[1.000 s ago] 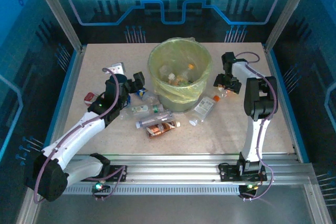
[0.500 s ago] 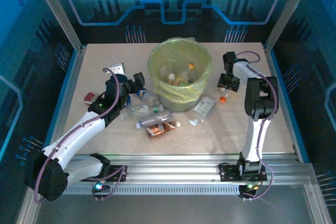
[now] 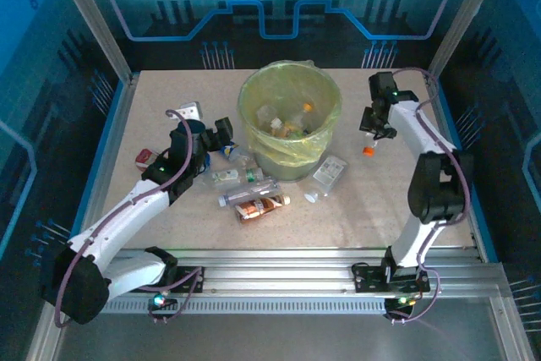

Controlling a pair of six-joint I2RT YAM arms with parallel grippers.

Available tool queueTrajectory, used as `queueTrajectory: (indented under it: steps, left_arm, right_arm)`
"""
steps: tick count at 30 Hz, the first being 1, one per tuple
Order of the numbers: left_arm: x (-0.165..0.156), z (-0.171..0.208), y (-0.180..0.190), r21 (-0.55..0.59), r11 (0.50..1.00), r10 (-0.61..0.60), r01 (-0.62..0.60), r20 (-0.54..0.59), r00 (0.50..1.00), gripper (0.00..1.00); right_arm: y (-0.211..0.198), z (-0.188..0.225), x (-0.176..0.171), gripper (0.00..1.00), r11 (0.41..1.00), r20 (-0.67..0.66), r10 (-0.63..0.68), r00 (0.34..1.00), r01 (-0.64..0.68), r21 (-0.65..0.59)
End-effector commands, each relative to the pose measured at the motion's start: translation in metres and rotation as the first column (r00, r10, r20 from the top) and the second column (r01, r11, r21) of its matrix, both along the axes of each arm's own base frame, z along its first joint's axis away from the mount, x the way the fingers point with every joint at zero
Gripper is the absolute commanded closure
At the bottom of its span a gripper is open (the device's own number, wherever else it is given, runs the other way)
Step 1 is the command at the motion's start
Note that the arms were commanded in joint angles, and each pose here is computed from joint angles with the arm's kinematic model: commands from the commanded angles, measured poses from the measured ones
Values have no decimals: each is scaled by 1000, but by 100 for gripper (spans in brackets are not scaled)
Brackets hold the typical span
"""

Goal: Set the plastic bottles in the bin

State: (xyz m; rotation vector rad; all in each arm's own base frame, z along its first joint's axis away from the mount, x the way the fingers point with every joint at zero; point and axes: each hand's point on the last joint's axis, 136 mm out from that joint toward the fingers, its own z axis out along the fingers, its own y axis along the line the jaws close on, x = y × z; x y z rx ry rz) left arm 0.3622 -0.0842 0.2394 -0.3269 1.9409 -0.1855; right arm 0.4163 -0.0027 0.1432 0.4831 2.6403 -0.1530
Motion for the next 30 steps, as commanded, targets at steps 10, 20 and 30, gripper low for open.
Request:
queueTrajectory:
  steps: [10, 20, 30]
  left_arm:
    - [-2, 1, 5, -15, 1000, 19, -19, 9, 1000, 1]
    - [-2, -1, 5, -19, 1000, 19, -19, 8, 1000, 1]
    - [-3, 0, 5, -21, 1000, 20, -20, 10, 1000, 1]
  right_arm:
    - [52, 152, -37, 56, 968, 280, 230, 932, -188, -169]
    - [118, 242, -45, 57, 891, 466, 453, 760, -384, -241]
    - [193, 237, -19, 57, 773, 436, 623, 650, -598, -213]
